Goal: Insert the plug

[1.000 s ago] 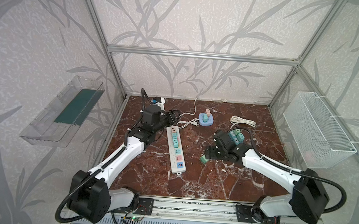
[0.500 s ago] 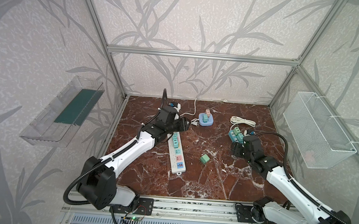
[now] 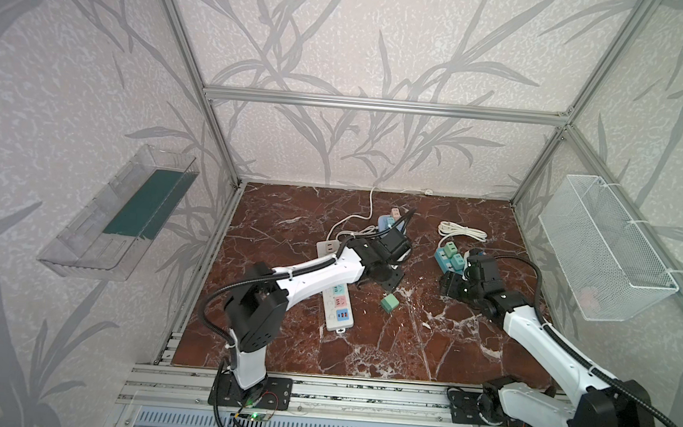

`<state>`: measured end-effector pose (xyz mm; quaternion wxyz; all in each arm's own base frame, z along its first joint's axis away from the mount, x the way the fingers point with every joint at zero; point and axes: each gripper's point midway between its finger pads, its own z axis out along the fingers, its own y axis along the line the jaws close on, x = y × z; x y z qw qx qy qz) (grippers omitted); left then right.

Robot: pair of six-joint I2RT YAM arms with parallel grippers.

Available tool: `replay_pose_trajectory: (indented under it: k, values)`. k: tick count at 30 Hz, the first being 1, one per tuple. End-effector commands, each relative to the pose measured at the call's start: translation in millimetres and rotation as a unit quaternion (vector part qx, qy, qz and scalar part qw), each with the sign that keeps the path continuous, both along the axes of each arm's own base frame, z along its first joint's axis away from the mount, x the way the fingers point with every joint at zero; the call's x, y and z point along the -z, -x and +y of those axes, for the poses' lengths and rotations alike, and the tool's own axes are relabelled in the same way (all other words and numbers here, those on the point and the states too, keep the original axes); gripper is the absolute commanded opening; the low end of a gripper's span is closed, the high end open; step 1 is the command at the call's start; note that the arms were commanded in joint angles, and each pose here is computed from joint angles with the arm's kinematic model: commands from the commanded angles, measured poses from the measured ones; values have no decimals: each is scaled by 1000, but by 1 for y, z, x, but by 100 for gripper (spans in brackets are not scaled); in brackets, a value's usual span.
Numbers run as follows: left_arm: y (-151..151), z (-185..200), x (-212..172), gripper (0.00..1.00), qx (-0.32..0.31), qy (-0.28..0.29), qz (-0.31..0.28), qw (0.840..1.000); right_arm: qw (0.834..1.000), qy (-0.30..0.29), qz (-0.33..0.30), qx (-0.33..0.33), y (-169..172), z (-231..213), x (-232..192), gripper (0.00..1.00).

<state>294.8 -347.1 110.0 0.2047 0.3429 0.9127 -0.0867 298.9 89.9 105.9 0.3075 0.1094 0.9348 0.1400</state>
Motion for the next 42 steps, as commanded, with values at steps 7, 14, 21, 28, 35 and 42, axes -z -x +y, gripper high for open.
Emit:
replay_pose_trajectory:
  k: [7,14,21,28,35,42]
  values:
    - [36,9,49,58,73,-112,67,989,998,-33,-8,-54,4,19,1,77]
    - [41,-4,72,58,81,-105,88,987,997,-44,-7,-61,8,22,9,77]
    - [34,-8,83,52,71,-101,76,989,997,-37,-4,-65,11,20,15,77]
    - [37,-9,91,41,72,-99,86,989,998,-29,-8,-61,12,17,12,77]
    - [44,-11,98,48,78,-103,109,986,998,-26,-15,-61,14,15,6,77]
    - [46,-9,105,44,78,-113,113,984,997,-29,-19,-63,15,16,2,77]
